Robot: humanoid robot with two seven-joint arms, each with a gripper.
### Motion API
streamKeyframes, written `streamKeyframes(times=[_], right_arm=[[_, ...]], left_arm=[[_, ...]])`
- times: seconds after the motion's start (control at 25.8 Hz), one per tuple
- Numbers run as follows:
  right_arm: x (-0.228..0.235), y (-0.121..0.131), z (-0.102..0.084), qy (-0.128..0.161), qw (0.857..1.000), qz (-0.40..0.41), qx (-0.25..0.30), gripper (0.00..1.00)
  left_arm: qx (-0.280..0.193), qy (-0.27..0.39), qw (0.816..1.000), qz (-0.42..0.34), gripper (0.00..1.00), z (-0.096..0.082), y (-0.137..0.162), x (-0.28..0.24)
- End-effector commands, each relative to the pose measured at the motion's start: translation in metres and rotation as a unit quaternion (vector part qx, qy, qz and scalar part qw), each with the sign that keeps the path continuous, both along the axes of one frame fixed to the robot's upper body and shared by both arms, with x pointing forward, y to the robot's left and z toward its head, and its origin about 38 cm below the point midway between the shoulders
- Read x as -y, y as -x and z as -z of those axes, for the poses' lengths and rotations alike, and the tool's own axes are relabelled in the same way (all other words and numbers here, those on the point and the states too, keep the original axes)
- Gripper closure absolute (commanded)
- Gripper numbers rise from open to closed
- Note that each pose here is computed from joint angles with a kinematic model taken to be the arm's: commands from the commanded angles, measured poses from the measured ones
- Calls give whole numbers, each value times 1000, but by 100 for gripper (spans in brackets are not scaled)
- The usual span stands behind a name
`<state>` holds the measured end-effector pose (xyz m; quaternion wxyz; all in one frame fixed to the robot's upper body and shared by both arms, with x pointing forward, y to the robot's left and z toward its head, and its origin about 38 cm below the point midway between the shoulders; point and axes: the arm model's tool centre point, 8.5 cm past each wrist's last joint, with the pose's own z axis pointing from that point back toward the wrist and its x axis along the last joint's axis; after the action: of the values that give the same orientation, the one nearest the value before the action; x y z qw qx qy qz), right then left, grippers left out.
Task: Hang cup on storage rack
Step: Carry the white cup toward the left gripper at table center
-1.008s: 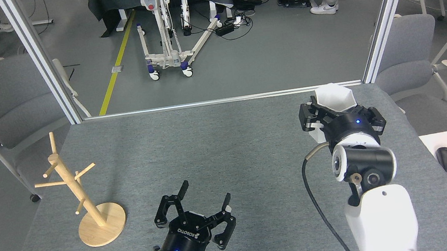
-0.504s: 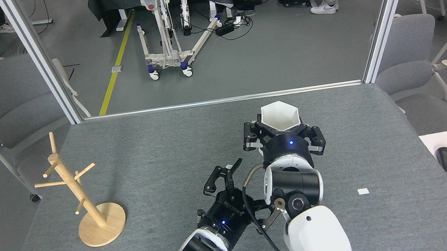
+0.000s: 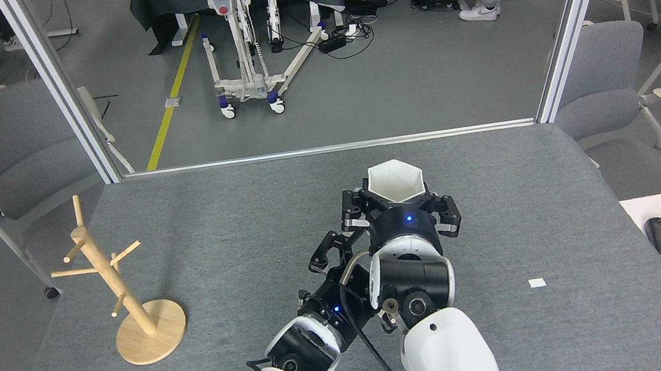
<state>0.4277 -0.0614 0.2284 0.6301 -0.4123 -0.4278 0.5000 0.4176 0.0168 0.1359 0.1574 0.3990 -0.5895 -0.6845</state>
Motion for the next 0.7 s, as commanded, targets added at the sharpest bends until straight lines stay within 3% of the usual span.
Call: streamKeyframes(times=[0.0, 0.19, 0.66], right_arm=[[-4, -1, 5, 3, 1000, -3, -7, 43], [-12, 2, 10, 5, 1000, -8, -14, 43], [-45, 16, 27, 14, 999, -17, -28, 43]], left_arm=[[-3, -9, 1000, 7, 1, -7, -6, 1], [-56, 5, 998, -16, 1, -4, -26, -13], [-75, 5, 997, -5, 1, -1, -32, -25]])
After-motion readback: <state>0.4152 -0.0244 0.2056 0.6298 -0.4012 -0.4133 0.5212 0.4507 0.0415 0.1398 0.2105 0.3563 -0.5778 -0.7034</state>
